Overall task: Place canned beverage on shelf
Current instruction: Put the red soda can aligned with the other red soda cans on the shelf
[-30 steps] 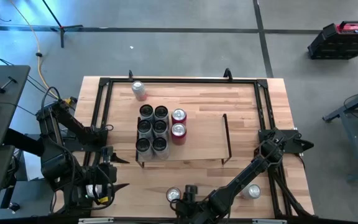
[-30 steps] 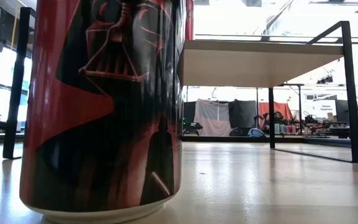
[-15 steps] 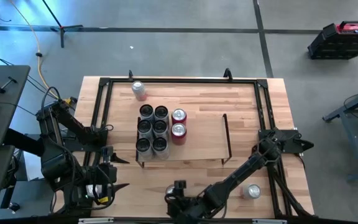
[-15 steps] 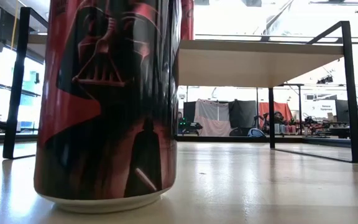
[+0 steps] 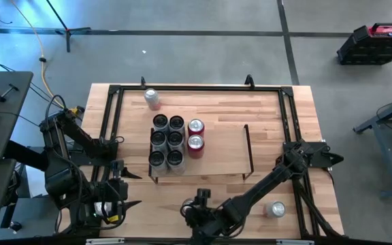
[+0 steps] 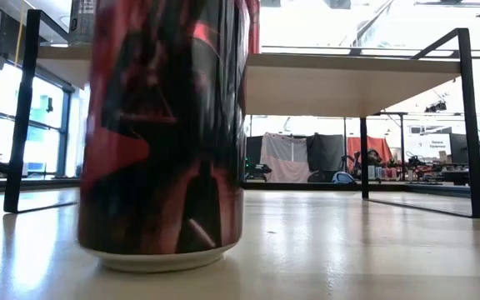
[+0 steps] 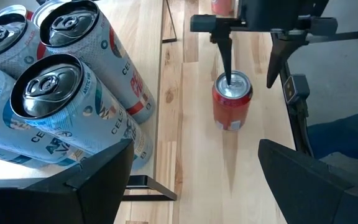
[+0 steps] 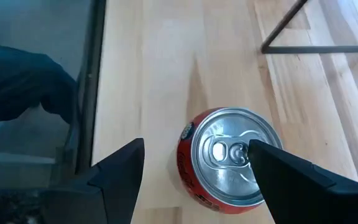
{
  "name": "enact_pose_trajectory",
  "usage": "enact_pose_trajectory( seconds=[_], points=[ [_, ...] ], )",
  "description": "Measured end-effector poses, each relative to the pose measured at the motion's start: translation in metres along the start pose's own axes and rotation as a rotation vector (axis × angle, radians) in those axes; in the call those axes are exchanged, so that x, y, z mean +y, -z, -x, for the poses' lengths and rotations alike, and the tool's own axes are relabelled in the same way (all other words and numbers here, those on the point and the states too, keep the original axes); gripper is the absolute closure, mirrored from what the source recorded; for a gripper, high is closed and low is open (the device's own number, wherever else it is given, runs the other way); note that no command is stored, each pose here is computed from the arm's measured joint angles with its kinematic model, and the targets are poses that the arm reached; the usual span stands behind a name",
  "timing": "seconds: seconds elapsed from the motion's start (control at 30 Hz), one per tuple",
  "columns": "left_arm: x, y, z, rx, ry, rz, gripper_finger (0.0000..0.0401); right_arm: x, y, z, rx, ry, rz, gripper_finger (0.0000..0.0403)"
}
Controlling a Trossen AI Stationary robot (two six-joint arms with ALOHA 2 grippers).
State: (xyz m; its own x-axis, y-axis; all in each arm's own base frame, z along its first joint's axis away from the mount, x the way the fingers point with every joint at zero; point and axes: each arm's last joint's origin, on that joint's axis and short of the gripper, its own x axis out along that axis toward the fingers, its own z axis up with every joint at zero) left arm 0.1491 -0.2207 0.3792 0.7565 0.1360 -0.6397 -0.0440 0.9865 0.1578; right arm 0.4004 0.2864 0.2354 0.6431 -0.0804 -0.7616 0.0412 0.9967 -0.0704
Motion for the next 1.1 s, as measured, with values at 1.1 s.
enact_pose_trajectory(
  seconds=[1.1],
  points=[
    [-0.002,0.001,0.002,-0.006,0.004,0.0,0.0066,-0.033,-0.025,0.0,0.04,0.026,-0.039,0.0128]
  ],
)
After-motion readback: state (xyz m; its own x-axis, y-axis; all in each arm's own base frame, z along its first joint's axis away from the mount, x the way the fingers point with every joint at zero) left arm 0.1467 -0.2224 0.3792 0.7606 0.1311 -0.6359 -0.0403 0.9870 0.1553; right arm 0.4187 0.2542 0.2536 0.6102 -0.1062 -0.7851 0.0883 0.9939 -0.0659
